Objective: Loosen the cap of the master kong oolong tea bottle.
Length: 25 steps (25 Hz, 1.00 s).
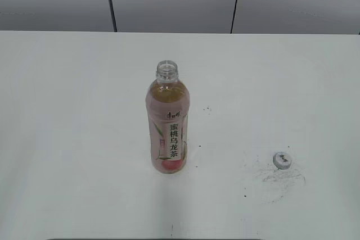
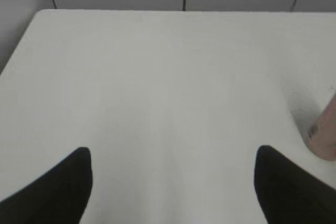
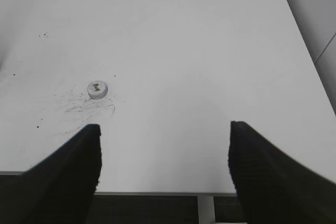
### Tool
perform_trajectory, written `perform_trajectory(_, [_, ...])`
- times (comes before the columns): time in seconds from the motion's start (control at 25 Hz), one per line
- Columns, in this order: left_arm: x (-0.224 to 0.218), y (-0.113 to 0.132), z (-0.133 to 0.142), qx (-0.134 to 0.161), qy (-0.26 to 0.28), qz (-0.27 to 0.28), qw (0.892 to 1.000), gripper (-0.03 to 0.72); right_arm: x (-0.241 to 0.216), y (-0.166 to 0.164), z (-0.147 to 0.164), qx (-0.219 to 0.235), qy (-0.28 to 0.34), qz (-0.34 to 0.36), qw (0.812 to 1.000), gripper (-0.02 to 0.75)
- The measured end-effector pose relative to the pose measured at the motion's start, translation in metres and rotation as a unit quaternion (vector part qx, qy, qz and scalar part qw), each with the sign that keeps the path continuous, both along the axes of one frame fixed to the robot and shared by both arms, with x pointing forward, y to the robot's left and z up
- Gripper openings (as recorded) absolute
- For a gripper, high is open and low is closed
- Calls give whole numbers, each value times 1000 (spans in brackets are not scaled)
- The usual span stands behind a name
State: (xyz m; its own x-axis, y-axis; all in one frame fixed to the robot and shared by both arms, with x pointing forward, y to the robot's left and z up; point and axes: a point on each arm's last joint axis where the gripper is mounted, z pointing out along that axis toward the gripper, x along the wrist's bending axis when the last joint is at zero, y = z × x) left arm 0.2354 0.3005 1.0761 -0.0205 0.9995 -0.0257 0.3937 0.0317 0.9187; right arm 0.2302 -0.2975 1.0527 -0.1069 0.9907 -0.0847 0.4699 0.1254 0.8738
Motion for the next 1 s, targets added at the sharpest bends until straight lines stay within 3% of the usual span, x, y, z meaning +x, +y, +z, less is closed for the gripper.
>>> perform_trajectory(0.2, [-10, 0, 0, 1, -28, 3, 1000, 563, 0, 0, 0, 0, -3, -4, 1000, 568])
perform_trajectory(1.0, [-10, 0, 0, 0, -28, -12, 1000, 563, 0, 0, 0, 0, -3, -5, 1000, 568])
